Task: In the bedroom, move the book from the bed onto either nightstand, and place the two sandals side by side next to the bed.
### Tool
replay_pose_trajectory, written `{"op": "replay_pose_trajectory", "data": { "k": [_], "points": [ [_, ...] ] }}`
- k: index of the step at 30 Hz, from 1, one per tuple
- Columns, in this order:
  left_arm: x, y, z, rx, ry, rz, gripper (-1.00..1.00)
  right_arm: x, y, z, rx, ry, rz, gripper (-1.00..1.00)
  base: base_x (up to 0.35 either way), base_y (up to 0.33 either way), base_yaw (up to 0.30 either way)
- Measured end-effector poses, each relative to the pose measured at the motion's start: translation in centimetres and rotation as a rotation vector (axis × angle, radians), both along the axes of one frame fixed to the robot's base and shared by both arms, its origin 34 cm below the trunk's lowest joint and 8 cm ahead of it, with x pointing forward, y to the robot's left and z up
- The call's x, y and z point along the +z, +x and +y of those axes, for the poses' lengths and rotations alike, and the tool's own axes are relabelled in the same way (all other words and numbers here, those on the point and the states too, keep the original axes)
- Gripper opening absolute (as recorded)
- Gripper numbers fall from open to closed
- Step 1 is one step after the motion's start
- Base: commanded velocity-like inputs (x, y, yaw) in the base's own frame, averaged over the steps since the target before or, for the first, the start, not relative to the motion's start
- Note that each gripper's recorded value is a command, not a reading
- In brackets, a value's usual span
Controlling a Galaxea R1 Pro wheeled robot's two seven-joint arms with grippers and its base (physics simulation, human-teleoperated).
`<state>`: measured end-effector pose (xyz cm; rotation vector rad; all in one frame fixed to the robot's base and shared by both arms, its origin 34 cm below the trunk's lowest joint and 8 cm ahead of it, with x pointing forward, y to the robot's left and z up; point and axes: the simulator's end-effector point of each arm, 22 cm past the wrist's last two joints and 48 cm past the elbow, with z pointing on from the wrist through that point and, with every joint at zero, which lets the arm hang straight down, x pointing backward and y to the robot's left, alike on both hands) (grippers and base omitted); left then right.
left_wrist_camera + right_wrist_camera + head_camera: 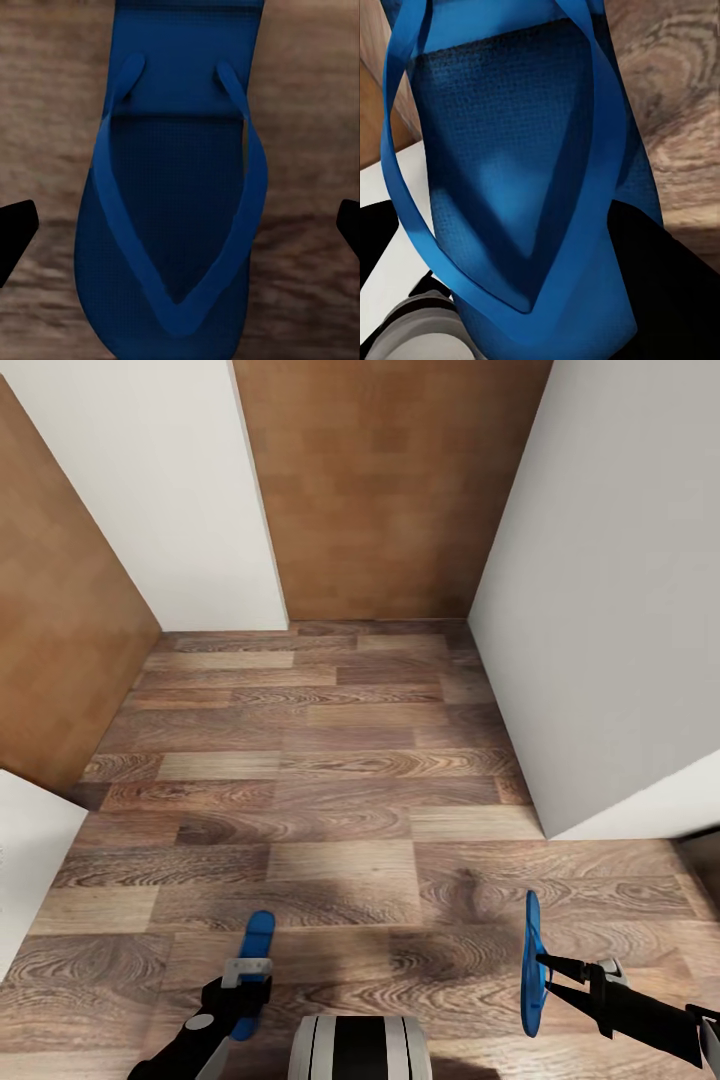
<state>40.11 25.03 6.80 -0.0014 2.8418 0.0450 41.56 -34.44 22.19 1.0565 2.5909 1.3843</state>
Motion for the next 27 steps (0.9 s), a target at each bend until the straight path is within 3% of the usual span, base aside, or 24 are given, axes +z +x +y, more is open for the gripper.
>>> {"op": "replay_pose_trajectory", "data": {
  "k": [27],
  "points": [
    [-0.28,-0.35,-0.01,0.0,0.0,0.008,1.0,-0.29,-0.23,0.05,0.0,0.001,0.008,-1.0,0.0,0.005,0.0]
  ]
}}
